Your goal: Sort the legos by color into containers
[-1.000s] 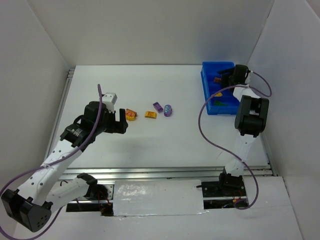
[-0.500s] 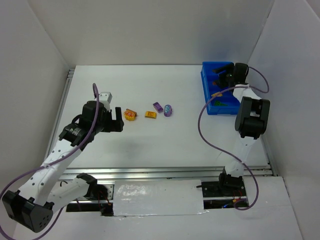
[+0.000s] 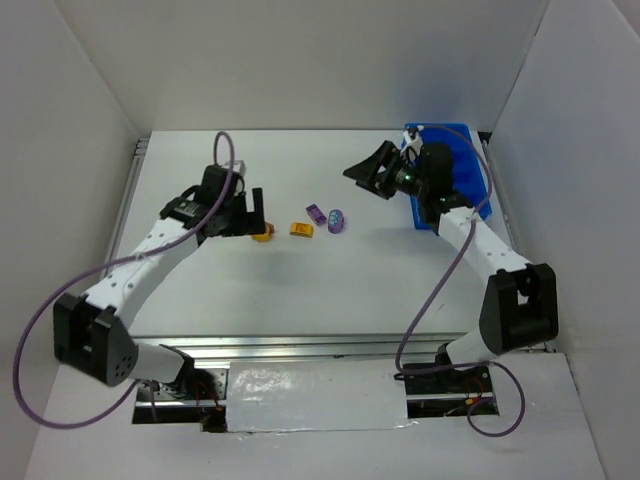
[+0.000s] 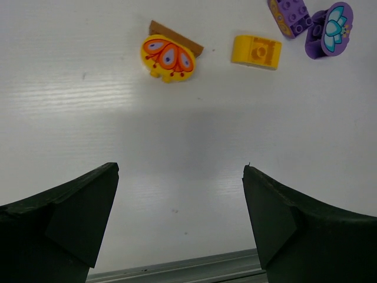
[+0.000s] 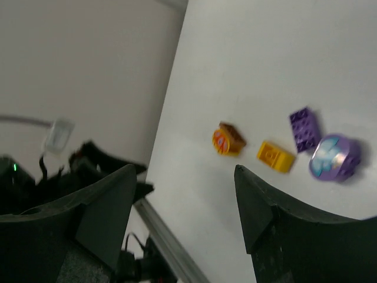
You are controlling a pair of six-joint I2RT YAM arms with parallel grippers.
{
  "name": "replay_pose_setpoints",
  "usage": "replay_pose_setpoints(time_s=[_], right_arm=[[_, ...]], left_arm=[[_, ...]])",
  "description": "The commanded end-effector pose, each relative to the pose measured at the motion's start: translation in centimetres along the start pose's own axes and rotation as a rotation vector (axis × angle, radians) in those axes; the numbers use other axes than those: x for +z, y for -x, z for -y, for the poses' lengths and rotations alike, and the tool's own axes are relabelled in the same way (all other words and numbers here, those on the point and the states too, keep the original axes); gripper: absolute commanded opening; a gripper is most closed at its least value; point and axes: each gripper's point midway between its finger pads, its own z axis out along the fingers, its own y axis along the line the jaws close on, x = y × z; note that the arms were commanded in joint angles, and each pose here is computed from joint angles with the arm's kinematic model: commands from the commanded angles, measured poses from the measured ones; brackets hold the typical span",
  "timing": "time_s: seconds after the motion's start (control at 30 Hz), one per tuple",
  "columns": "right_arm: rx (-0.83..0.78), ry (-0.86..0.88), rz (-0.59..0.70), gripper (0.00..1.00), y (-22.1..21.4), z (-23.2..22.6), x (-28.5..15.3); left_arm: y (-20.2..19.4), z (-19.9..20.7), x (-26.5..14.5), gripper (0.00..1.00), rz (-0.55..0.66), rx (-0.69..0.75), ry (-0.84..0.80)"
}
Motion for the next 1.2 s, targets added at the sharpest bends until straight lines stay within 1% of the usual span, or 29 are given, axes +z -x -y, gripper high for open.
replay_pose_setpoints(time_s=[0.0,0.03,0.07,0.1,0.13,0.2,0.23,0.27,0.3,0.33,0.37,0.43,0.53,0.63,0.73,0.83,0.93,0.97,1.17], right_arm=[[-0.052,0.155,-0.1,0.75,-4.3,-3.8,-1.8],[-0.052,0.193,-0.125,0.76,-5.3,-4.7,-2.4],[-0.051,0.226,-0.151,0.76,-6.7,-5.5,-3.3],[-0.054,0.253,-0.166,0.76,-7.1,-6.0,-3.9],[-0.067,0.276,-0.184,0.76,-7.7,-6.8,-5.0],[-0.088,0.253,-0.188,0.76,-8.1,-6.6,-6.1],[-0.129,0.217,-0.166,0.77,-8.0,-6.4,-7.2],[-0.15,0.205,-0.167,0.79,-8.3,-6.4,-7.6],[-0.177,0.185,-0.17,0.79,-8.5,-6.1,-8.1],[-0.196,0.187,-0.149,0.8,-8.3,-6.6,-8.8],[-0.194,0.165,-0.137,0.85,-8.3,-6.3,-9.0],[-0.191,0.164,-0.114,0.99,-8.1,-6.6,-9.5],[-0.192,0.172,-0.127,1.0,-8.4,-6.6,-9.6],[-0.177,0.2,-0.158,1.0,-9.0,-6.7,-9.5],[-0.174,0.217,-0.161,1.0,-9.2,-6.6,-9.2],[-0.176,0.216,-0.164,1.0,-9.2,-6.5,-9.2],[-0.172,0.219,-0.166,1.0,-9.2,-6.4,-9.0],[-0.171,0.21,-0.166,1.0,-9.2,-6.2,-8.8],[-0.172,0.193,-0.163,1.0,-8.9,-5.9,-8.5]], left_arm=[[2.3,3.9,1.8,1.0,0.012,0.016,-0.005],[3.2,4.6,3.7,1.0,-0.024,0.035,0.024],[2.5,4.2,4.7,1.0,-0.074,0.06,0.068],[1.8,3.3,6.9,0.99,-0.119,0.077,0.137],[2.4,3.1,7.4,1.0,-0.114,0.079,0.165],[1.5,1.7,9.0,1.0,-0.135,0.084,0.242],[0.8,1.2,9.6,1.0,-0.145,0.092,0.259],[0.9,1.4,10.3,1.0,-0.133,0.103,0.249],[0.4,0.9,11.1,1.0,-0.149,0.111,0.266],[0.4,0.7,11.5,1.0,-0.152,0.115,0.276],[0.2,0.4,12.0,1.0,-0.161,0.127,0.285],[-0.1,-0.1,12.8,1.0,-0.173,0.134,0.303],[-0.2,-0.3,13.8,1.0,-0.18,0.153,0.288],[-0.1,0.0,14.9,1.0,-0.173,0.201,0.252],[0.1,-0.4,15.8,0.99,-0.175,0.245,0.226],[0.1,-1.9,16.6,1.0,-0.192,0.233,0.227],[0.5,-2.5,17.4,1.0,-0.186,0.219,0.182],[0.0,-1.8,17.7,1.0,-0.201,0.217,0.138],[-1.8,-1.1,18.9,1.0,-0.24,0.227,0.069]])
